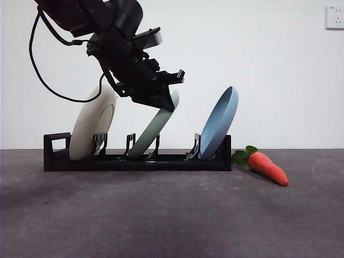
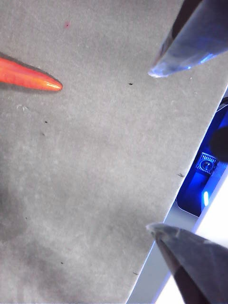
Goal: Take the green plate from the plate rack,put the plate on the table,take the carrot from the table,put the carrot in the plate
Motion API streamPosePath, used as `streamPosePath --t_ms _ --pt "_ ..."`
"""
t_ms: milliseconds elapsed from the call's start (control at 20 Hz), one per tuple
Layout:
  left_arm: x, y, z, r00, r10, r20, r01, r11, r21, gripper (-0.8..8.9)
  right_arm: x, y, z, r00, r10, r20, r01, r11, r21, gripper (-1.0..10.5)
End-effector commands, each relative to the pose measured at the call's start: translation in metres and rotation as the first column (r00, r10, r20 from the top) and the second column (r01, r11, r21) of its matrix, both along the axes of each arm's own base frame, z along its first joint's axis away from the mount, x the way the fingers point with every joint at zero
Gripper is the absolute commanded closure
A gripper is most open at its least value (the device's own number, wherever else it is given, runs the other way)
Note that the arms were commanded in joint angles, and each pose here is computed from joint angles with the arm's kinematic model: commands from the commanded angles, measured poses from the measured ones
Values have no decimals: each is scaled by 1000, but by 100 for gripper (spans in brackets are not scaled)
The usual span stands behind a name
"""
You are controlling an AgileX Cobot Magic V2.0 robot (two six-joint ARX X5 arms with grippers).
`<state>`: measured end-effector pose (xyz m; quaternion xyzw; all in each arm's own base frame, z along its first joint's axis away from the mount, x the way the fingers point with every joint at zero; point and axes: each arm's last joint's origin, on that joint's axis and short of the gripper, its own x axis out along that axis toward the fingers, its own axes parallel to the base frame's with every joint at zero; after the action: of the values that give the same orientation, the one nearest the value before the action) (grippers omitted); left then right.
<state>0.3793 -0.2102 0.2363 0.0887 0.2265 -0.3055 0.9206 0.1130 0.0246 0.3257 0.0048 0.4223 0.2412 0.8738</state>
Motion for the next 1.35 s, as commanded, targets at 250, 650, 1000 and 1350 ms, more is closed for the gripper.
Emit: streamPosePath --t_ms 250,650,1000,1350 --pt "3 4 2 1000 -2 10 2 1000 -17 822 0 0 2 1000 -2 7 2 1000 5 351" --pt "-17 17 62 992 -23 127 38 993 -116 822 0 0 2 1000 -2 7 2 1000 6 351" --pt "-78 19 120 981 -162 104 178 967 -179 822 0 0 2 1000 -1 7 1 1000 7 351" --pt "-164 -6 128 976 -214 50 197 954 227 820 0 0 2 1000 -3 5 3 1000 9 351"
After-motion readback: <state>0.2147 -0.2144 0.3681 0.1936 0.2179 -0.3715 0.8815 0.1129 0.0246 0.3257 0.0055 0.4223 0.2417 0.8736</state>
